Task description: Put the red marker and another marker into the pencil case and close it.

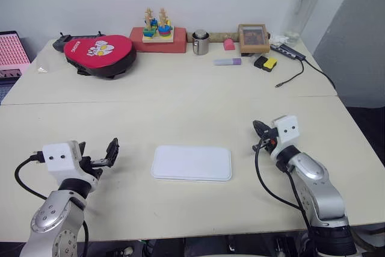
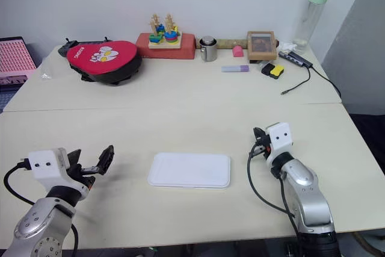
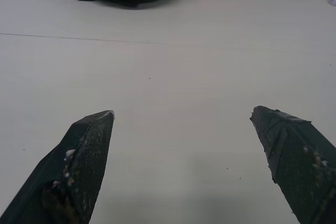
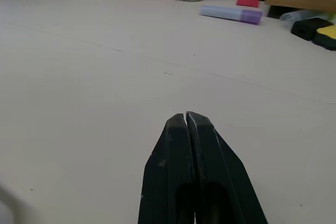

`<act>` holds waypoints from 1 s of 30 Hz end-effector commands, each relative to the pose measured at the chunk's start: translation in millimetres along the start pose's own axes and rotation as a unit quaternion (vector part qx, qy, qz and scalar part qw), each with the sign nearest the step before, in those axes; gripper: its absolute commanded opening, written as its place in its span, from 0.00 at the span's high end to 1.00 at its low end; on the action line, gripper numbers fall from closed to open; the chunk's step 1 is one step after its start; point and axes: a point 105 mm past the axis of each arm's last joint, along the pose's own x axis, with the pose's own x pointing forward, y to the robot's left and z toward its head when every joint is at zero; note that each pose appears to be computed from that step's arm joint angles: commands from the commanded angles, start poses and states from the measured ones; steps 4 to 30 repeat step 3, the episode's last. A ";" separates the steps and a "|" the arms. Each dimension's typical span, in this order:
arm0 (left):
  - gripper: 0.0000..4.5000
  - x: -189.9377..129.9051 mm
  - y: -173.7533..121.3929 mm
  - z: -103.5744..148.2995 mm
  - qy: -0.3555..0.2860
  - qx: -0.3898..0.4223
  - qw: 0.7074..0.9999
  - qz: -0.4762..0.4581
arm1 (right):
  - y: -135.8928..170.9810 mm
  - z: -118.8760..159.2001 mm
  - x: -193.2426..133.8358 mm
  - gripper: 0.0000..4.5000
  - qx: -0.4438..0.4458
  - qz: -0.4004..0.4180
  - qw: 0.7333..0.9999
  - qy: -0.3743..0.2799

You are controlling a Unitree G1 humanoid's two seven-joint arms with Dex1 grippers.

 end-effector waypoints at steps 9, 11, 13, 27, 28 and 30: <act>0.00 -5.9 2.8 -3.7 -0.002 0.025 1.000 -0.003 | -4.0 2.6 -2.7 0.99 -0.007 -0.010 1.000 -0.018; 0.00 -5.9 2.8 -3.7 -0.002 0.025 1.000 -0.003 | -4.0 2.6 -2.7 0.99 -0.007 -0.010 1.000 -0.018; 0.00 -5.9 2.8 -3.7 -0.002 0.025 1.000 -0.003 | -4.0 2.6 -2.7 0.99 -0.007 -0.010 1.000 -0.018; 0.00 -5.9 2.8 -3.7 -0.002 0.025 1.000 -0.003 | -4.0 2.6 -2.7 0.99 -0.007 -0.010 1.000 -0.018; 0.00 -5.9 2.8 -3.7 -0.002 0.025 1.000 -0.003 | -4.0 2.6 -2.7 0.99 -0.007 -0.010 1.000 -0.018; 0.00 -5.9 2.8 -3.7 -0.002 0.025 1.000 -0.003 | -4.0 2.6 -2.7 0.99 -0.007 -0.010 1.000 -0.018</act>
